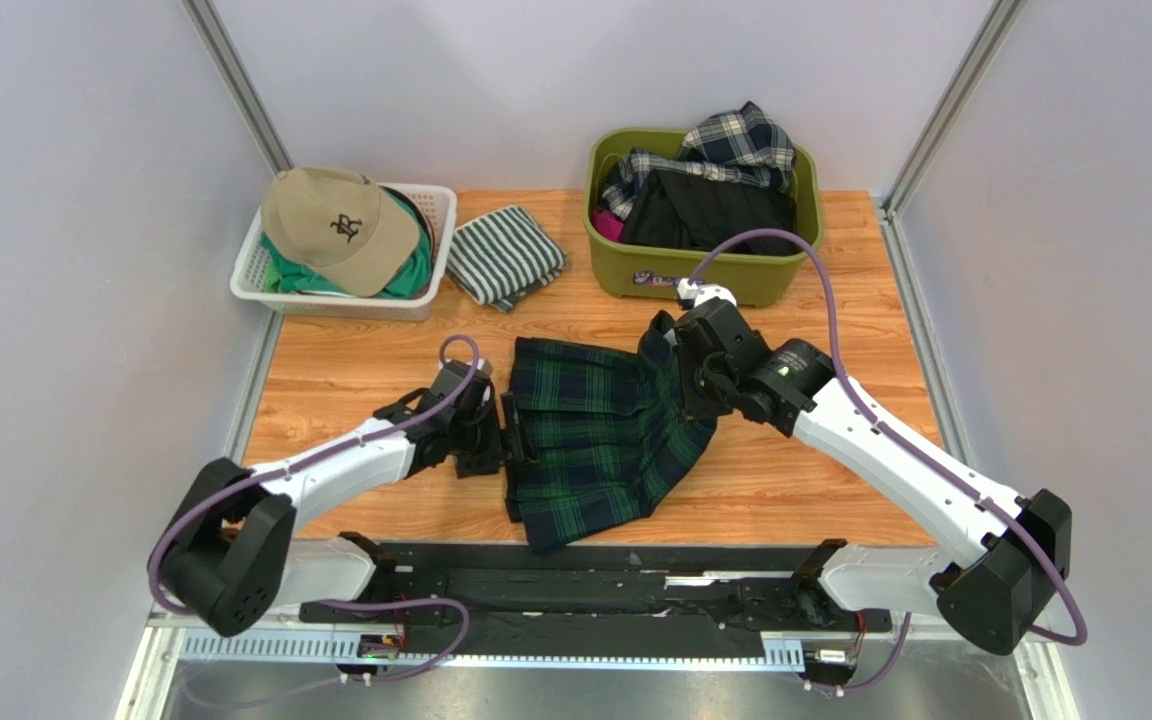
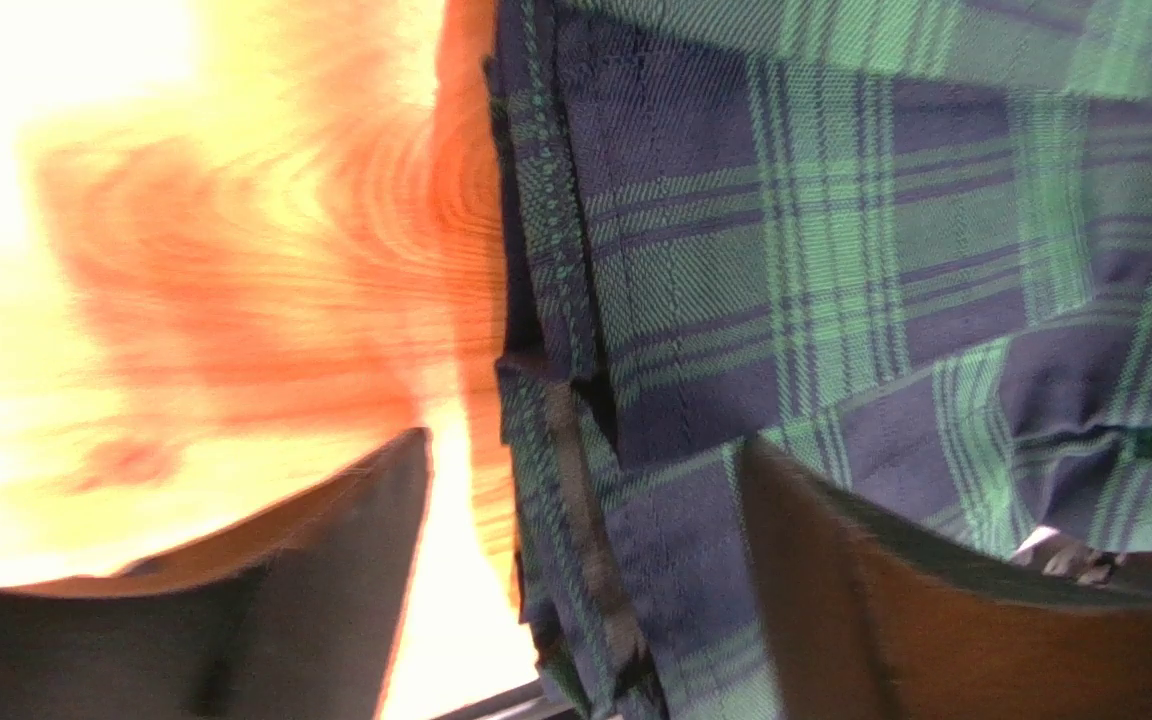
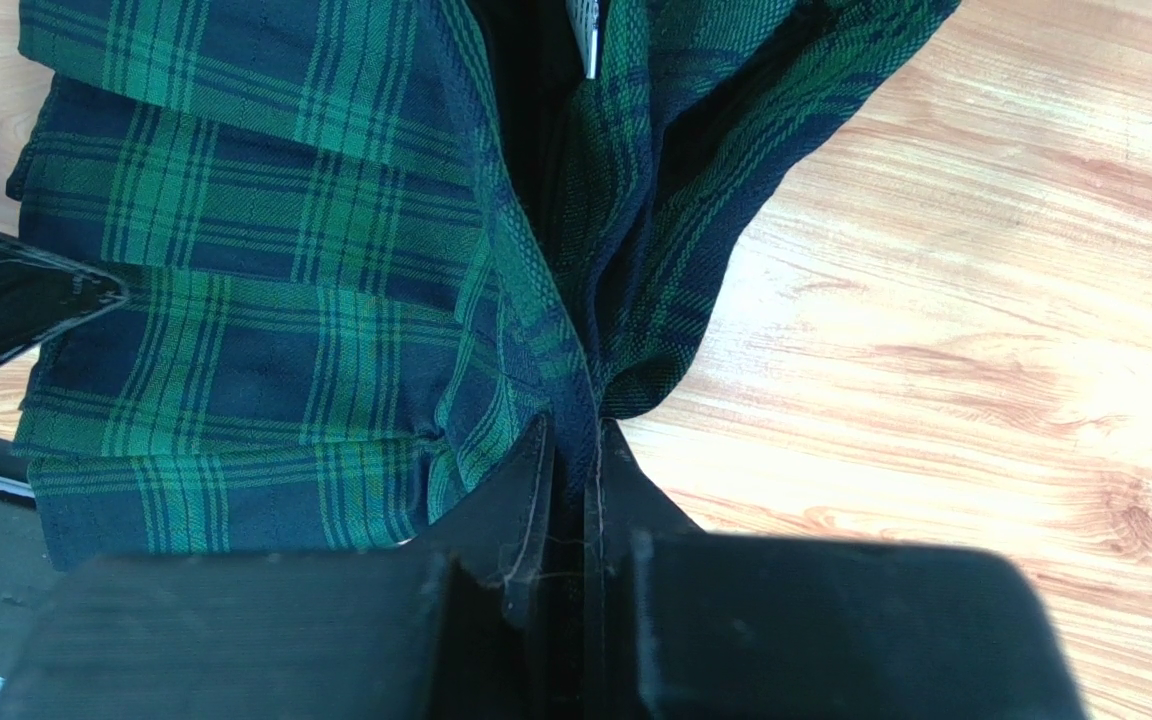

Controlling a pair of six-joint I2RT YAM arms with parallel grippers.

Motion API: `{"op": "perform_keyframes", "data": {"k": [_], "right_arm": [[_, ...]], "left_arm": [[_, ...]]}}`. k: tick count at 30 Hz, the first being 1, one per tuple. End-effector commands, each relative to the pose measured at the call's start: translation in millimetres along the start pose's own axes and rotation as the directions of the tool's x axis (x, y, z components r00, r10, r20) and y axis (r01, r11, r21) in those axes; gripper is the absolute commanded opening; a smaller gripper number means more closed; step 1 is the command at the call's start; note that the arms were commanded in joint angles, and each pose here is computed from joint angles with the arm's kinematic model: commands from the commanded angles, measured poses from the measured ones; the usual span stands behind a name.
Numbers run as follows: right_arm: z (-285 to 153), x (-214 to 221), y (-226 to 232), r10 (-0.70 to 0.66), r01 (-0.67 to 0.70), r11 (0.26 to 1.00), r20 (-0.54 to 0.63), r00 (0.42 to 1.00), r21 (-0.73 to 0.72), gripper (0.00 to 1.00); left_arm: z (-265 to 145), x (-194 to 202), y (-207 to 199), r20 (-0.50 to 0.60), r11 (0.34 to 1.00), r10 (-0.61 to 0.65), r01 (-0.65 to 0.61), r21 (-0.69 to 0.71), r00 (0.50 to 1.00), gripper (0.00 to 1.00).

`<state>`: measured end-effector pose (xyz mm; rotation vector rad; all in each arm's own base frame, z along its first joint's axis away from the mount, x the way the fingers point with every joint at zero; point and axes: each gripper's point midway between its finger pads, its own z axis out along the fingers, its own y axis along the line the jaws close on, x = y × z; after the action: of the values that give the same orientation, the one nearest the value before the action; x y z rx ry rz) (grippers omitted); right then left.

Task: Fold and stack the skirts
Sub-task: Fold the skirt at the center of the board.

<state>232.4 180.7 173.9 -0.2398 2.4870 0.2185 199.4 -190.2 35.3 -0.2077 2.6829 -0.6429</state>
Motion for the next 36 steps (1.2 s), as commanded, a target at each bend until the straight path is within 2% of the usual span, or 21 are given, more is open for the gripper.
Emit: {"op": "perform_keyframes", "data": {"k": [1,2,4,5,8,15,23,29,32,36], "right_arm": [[-2.2,-17.5,14.5,-0.002,0.006,0.998,0.057,0.998,-0.057,0.00],[-0.3,-15.9,18.1,-0.013,0.016,0.998,0.049,0.999,-0.067,0.00],[0.6,-19.1,30.1,-0.039,0.046,0.993,0.062,0.997,-0.108,0.00],[2.5,-16.9,39.5,-0.062,0.069,0.989,0.058,0.996,-0.128,0.00],[-0.1,-21.5,69.6,-0.082,0.096,0.973,0.073,0.994,-0.211,0.00],[15.1,-31.9,135.2,-0.038,0.069,0.950,0.107,0.994,-0.305,0.00],[49.2,-9.5,189.4,-0.138,0.141,0.948,0.032,0.990,-0.286,0.00],[90.1,19.1,195.5,-0.172,0.152,0.965,-0.077,0.982,-0.215,0.00],[97.4,27.7,200.1,-0.174,0.145,0.964,-0.115,0.978,-0.224,0.01],[95.0,28.8,202.9,-0.183,0.149,0.959,-0.123,0.975,-0.243,0.11]], "left_arm": [[16.4,-3.4,-22.9,-0.017,0.992,-0.036,0.037,0.119,0.999,0.66],[19.3,-2.2,-22.8,-0.030,0.992,-0.041,0.044,0.115,0.999,0.53],[27.1,1.5,-20.4,-0.057,0.994,-0.040,0.046,0.104,0.998,0.44],[28.5,3.0,-21.5,-0.069,0.993,-0.042,0.049,0.109,0.997,0.35],[33.6,4.9,-22.4,-0.081,0.991,-0.045,0.054,0.119,0.996,0.28],[37.0,10.5,-21.8,-0.095,0.988,-0.057,0.070,0.135,0.994,0.28],[37.9,13.3,-17.1,-0.097,0.990,-0.066,0.078,0.121,0.993,0.27],[37.4,14.4,-12.9,-0.094,0.991,-0.076,0.086,0.101,0.993,0.28],[34.3,13.6,-7.3,-0.082,0.994,-0.080,0.086,0.069,0.993,0.29],[25.7,10.0,-0.8,-0.051,0.996,-0.084,0.085,0.028,0.995,0.34]]}}
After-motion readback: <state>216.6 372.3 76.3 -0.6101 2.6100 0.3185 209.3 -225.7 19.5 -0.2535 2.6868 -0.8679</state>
